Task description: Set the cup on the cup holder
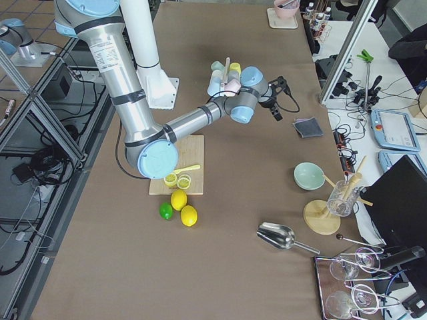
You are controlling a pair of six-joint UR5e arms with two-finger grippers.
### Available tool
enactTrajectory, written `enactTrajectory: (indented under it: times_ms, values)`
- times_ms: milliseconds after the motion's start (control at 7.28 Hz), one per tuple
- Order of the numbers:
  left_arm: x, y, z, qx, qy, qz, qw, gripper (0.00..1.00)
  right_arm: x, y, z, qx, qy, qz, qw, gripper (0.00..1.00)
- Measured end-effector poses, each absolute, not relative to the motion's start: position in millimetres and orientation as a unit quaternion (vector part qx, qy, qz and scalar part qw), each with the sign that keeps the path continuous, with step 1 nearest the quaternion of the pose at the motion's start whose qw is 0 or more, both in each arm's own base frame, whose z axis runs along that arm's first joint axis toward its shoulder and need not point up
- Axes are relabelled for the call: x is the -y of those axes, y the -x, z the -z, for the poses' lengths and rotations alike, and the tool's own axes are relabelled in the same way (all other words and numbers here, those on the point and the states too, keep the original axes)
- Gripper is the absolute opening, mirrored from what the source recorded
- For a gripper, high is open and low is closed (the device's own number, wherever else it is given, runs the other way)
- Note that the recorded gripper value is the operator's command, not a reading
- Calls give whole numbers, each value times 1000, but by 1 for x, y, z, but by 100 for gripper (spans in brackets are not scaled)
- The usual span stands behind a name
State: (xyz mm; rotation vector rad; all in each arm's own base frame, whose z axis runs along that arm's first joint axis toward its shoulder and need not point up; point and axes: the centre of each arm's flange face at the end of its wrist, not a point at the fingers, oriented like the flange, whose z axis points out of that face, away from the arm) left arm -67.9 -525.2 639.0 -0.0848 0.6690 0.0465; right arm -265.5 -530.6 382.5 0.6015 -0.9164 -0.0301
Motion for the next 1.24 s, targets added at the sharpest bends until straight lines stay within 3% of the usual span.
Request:
enactTrajectory:
  times_ms: [549, 1236]
  values:
    - [525, 68, -639, -328, 42, -23, 944, 99, 464, 173, -432, 375, -189, -18, 907, 100]
    - [525, 68, -639, -328, 42, -23, 944, 99, 463, 30, -525, 283, -61, 26, 957, 100]
